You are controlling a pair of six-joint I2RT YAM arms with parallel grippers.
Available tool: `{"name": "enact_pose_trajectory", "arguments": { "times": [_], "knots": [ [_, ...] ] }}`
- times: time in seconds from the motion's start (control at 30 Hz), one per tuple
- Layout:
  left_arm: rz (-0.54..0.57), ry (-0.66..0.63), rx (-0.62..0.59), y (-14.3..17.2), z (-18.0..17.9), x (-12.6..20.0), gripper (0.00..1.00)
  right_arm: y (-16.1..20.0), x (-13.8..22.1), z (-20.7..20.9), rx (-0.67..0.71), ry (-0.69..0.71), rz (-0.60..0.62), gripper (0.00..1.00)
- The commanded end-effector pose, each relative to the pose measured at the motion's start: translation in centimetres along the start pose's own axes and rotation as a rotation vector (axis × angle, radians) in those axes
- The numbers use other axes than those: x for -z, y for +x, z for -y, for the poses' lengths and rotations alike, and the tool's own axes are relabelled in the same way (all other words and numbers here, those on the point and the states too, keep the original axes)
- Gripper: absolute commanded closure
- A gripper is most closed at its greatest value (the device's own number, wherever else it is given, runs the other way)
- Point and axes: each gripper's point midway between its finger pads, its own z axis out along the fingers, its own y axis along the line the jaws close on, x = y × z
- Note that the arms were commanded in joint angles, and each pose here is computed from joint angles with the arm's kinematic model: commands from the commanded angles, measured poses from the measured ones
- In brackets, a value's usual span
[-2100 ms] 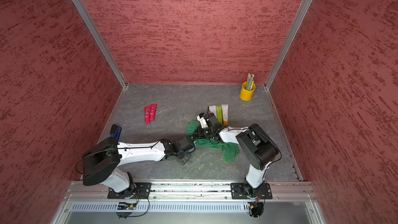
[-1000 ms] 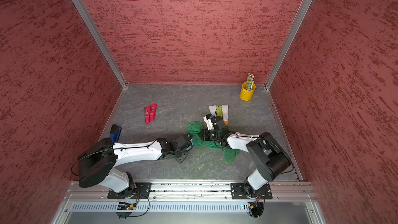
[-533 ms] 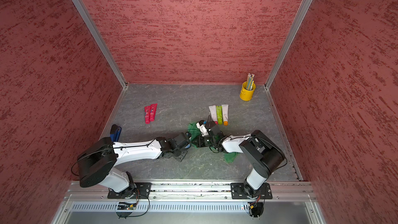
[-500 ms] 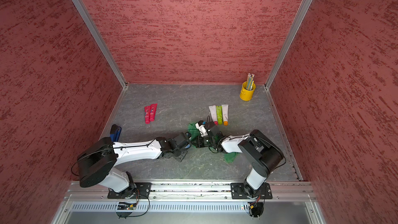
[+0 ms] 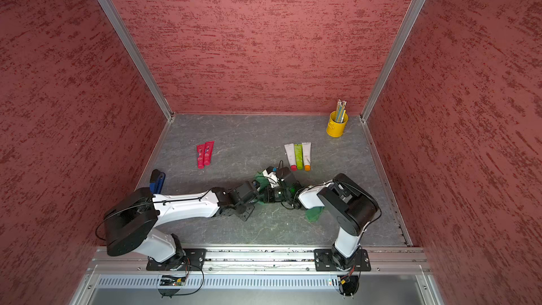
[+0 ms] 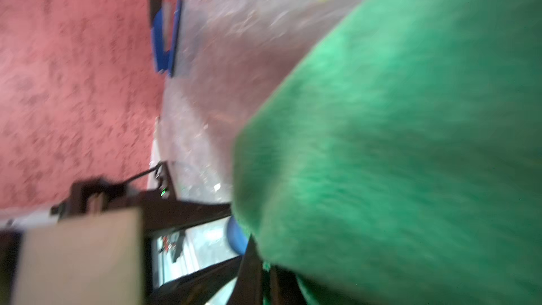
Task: Wipe the surface of the toothpaste tube
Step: Wipe the dirt from the toothpaste tube.
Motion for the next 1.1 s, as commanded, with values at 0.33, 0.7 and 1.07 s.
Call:
{"name": "enact_pose_trajectory", "arguments": {
  "times": [0.33,0.7,1.07],
  "knots": [
    [0.035,0.017,-0.007,-0.8,0.4,0.3,0.90,-4.8,1.6,5.1,0.047,0.318,0.108,1.00],
    [0.045,0.003,-0.008,-0.9,0.2,0.5,0.92,4.8,-2.1,-1.8,0.009,-0.013,-0.132,1.00],
    [0.039,-0.008,-0.007,-0.9,0.1,0.4,0.92,2.7,-1.1,1.2,0.015,0.083,-0.058,1.00]
  ]
}}
